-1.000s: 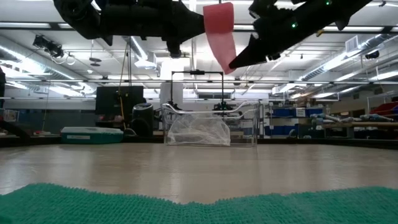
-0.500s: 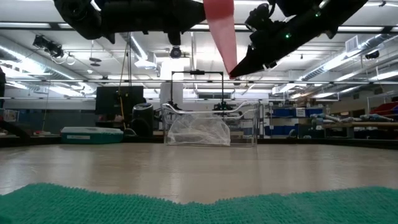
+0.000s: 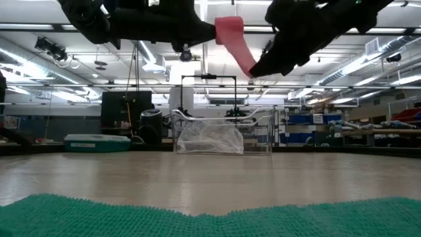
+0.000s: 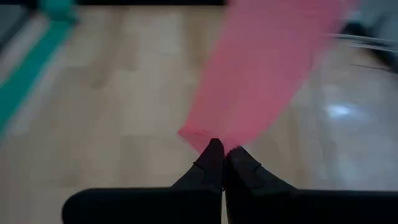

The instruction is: Roll bandage

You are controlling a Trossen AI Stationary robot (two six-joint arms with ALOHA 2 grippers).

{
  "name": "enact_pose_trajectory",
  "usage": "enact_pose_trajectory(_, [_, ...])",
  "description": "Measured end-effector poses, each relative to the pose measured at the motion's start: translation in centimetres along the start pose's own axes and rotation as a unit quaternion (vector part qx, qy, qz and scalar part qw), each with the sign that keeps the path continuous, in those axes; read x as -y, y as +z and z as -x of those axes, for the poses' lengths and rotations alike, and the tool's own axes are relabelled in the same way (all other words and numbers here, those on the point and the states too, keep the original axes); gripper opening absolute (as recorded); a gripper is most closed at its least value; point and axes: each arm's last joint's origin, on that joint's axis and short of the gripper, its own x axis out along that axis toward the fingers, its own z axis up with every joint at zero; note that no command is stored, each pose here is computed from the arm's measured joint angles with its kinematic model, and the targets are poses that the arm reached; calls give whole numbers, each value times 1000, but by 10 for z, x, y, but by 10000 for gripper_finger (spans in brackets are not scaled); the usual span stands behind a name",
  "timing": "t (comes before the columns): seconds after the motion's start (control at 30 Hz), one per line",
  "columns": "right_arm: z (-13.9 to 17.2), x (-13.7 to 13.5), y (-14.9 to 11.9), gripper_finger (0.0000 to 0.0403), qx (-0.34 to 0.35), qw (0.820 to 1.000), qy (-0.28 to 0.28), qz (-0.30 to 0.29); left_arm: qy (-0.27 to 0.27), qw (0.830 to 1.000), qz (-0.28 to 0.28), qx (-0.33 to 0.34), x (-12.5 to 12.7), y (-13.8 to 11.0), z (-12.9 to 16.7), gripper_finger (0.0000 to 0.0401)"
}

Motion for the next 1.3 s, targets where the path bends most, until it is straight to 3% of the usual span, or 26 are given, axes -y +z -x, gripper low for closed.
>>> enact_pose_trajectory(0.17, [5, -27, -1, 0, 5, 999, 48, 3, 21, 1000, -1, -8, -15, -4, -2, 31])
enact_pose_trajectory(0.4, [16, -61, 2, 0, 42, 994, 100, 15, 6, 1000, -2, -11, -18, -6, -2, 31])
enact_pose_trajectory(0.53, [19, -68, 2, 0, 53, 995, 74, 33, 2, 1000, 5, -8, -17, -5, -2, 31])
enact_pose_trajectory(0.77, [11, -46, 2, 0, 39, 998, 29, 37, -17, 1000, 21, 9, -11, 2, -4, 31])
enact_pose_trajectory(1.13, [-2, 18, 2, 0, 6, 996, -73, 43, -77, 995, 47, 31, 2, 7, -2, 31])
enact_pose_trajectory(1.3, [-3, 41, 6, 0, 19, 996, -82, 35, -103, 993, 49, 35, 14, 10, 0, 31])
